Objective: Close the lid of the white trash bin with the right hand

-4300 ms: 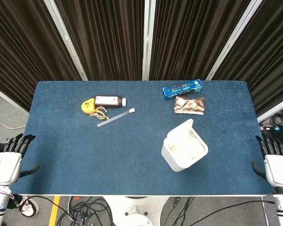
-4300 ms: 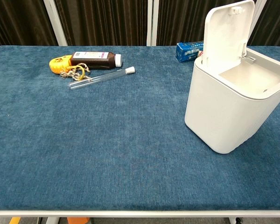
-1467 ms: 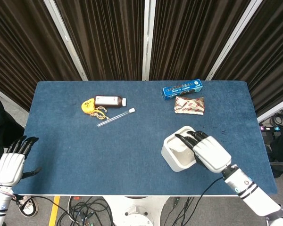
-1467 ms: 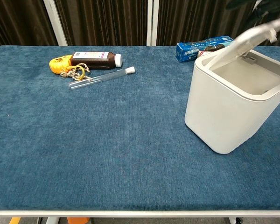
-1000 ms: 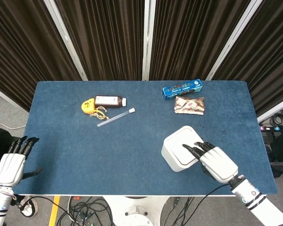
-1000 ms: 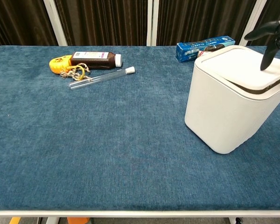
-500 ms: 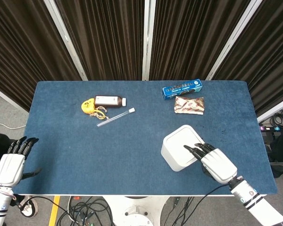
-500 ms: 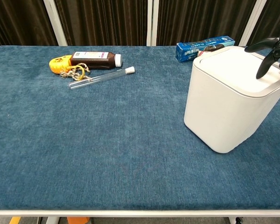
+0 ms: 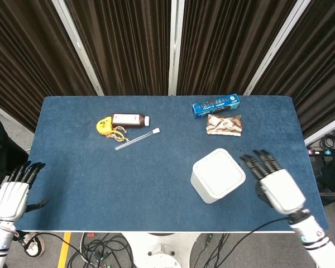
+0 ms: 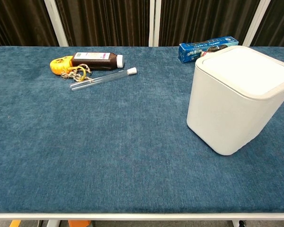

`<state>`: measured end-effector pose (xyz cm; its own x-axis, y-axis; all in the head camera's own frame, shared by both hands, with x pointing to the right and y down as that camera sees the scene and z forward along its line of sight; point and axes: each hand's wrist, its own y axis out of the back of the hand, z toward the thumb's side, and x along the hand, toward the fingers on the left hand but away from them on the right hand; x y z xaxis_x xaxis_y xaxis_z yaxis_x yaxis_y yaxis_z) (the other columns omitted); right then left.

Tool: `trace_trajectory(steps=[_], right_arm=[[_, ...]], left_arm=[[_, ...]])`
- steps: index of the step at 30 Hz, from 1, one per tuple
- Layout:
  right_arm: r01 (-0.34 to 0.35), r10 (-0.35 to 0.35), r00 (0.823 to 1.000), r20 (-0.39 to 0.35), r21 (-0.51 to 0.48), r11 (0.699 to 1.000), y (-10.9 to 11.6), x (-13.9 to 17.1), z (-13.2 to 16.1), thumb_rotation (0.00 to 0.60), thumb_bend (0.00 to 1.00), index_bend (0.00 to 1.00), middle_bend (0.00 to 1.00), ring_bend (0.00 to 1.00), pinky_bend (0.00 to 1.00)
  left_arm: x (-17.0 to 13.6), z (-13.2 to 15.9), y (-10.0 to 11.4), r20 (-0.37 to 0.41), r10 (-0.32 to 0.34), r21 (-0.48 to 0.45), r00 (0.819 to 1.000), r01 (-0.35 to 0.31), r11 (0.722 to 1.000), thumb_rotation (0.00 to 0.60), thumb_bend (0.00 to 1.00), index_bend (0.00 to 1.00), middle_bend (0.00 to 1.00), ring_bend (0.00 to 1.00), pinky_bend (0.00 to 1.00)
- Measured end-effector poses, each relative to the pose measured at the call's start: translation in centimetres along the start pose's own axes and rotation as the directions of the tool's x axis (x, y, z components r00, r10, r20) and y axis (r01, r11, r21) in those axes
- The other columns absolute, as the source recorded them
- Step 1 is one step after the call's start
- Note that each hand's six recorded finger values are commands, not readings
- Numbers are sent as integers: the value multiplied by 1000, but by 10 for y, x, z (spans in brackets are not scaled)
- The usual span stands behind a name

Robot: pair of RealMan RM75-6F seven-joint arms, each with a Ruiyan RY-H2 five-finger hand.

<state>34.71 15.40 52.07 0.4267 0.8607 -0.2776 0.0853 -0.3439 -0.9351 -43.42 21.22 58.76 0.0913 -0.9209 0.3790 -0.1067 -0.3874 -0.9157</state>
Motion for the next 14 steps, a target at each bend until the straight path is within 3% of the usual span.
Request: trace_trajectory(steps=[2, 4, 7, 11, 14], right_arm=[[57, -58, 997, 54, 20, 998, 5, 14, -19, 600, 761, 0, 83, 0, 4], [68, -74, 991, 115, 49, 996, 2, 27, -39, 600, 721, 0, 52, 0, 0], [39, -61, 967, 246, 92, 995, -9, 50, -76, 600, 535, 0, 3, 0, 0], [-39, -8, 899, 438, 99, 994, -33, 84, -120, 600, 83, 0, 0, 0, 0], [-75, 22, 865, 502, 86, 994, -50, 98, -134, 600, 0, 0, 0, 0, 0]], left_arm=[[0, 1, 1, 4, 3, -1, 1000, -3, 1000, 600, 0, 146, 131, 61, 140], [0, 1, 1, 6, 3, -1, 1000, -3, 1000, 600, 0, 146, 131, 60, 140], [-1, 1, 1, 7, -1, 2, 1000, 1, 1000, 600, 0, 146, 131, 60, 140], [0, 1, 3, 2, 4, 0, 1000, -4, 1000, 600, 0, 146, 131, 60, 140], [0, 1, 1, 2, 0, -1, 1000, 0, 1000, 600, 0, 146, 131, 60, 140]])
